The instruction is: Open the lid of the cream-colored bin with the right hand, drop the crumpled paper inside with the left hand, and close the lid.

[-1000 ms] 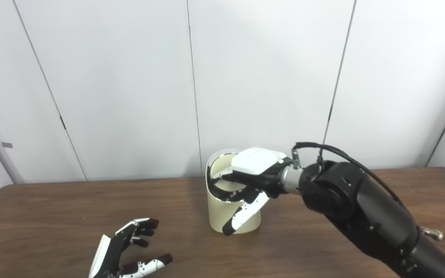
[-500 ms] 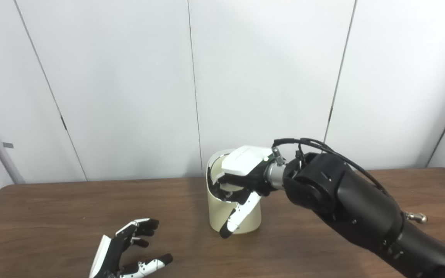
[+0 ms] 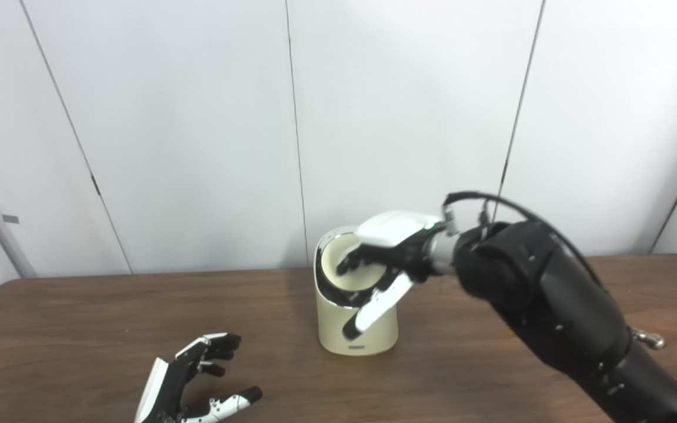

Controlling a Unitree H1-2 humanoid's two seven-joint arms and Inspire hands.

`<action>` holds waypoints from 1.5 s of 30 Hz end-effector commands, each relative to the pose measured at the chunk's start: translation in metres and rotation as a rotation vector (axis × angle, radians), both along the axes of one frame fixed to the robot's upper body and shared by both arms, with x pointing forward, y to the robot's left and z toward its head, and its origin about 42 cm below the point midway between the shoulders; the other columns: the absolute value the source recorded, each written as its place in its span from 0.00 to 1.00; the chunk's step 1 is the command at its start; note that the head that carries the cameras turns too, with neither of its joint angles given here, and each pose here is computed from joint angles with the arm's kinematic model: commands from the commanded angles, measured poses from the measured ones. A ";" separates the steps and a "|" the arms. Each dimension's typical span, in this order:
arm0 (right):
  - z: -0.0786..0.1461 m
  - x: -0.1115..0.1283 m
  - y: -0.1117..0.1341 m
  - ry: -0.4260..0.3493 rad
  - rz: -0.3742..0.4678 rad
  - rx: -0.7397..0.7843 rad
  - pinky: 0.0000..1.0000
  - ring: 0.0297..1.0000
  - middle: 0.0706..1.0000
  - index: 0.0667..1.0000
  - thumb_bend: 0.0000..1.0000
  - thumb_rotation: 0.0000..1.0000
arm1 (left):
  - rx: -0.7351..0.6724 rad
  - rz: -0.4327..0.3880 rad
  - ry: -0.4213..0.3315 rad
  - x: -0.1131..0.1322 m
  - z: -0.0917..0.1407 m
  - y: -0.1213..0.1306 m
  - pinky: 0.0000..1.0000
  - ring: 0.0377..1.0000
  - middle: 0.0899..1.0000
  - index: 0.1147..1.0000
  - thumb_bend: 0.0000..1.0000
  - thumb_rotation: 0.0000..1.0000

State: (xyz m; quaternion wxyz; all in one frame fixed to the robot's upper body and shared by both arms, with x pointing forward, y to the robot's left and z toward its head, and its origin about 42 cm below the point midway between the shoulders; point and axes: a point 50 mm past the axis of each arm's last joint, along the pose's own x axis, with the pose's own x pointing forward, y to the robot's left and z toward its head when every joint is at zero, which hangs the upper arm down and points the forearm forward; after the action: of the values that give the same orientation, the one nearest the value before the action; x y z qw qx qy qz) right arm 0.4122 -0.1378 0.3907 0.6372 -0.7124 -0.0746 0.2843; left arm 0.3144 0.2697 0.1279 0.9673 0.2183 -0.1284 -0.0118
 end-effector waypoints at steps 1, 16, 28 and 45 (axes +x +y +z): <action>0.034 -0.002 -0.008 -0.091 -0.019 0.041 0.86 0.85 0.85 0.84 1.00 0.84 | 0.002 -0.008 -0.082 0.008 0.018 0.000 0.61 0.69 0.69 0.66 0.93 0.29; 0.057 -0.015 -0.031 -0.192 -0.037 0.225 0.65 0.75 0.77 0.79 1.00 0.79 | -0.033 -0.030 -0.080 0.008 0.016 0.001 0.63 0.70 0.70 0.68 0.91 0.26; -0.006 -0.049 -0.090 -0.337 -0.059 0.678 0.77 0.86 0.87 0.87 0.96 0.75 | -0.016 -0.019 -0.078 0.006 0.016 0.006 0.60 0.70 0.70 0.68 0.93 0.28; -0.181 -0.085 -0.143 -0.353 -0.232 1.167 0.80 0.87 0.86 0.88 0.92 0.78 | -0.040 -0.012 -0.068 -0.002 0.017 0.015 0.63 0.72 0.72 0.70 0.92 0.26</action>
State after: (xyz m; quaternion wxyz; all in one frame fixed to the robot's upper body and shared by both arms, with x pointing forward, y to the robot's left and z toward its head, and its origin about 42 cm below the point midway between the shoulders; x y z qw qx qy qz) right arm 0.3248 -0.2821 0.1903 0.9375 -0.2986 -0.1777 0.0185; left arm 0.3088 0.2806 0.1270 0.9726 0.1943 -0.1272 -0.0098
